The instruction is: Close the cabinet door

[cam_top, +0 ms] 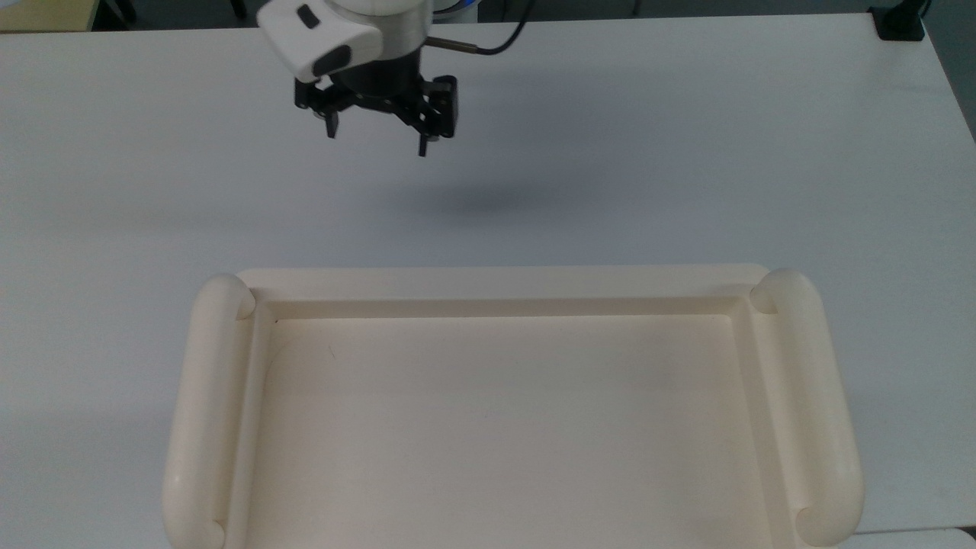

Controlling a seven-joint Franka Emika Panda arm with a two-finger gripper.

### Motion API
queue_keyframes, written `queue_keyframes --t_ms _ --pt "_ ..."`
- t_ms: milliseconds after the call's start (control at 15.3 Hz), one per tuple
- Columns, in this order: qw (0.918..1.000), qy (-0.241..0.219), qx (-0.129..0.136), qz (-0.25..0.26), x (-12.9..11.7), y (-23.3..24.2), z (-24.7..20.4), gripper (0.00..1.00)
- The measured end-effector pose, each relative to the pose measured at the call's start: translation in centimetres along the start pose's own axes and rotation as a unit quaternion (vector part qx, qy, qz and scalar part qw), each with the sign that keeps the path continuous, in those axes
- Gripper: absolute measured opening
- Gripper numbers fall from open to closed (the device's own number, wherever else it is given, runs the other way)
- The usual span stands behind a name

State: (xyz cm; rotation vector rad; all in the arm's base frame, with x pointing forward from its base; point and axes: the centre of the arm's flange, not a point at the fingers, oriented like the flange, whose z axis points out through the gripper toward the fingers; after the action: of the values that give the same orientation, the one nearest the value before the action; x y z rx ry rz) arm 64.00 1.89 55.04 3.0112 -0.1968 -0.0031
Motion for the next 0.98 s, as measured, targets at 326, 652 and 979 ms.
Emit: queue_keyframes --t_ms 326,652,979 --pt "0.9990 -0.006 0.005 0.045 -1.9 7.3 -2.8 1.00" --pt "0.9992 -0.028 0.009 0.027 -4.7 10.5 -5.3 1.00" --pt "0.9991 -0.034 0.009 0.026 -4.8 11.5 -4.7 1.00"
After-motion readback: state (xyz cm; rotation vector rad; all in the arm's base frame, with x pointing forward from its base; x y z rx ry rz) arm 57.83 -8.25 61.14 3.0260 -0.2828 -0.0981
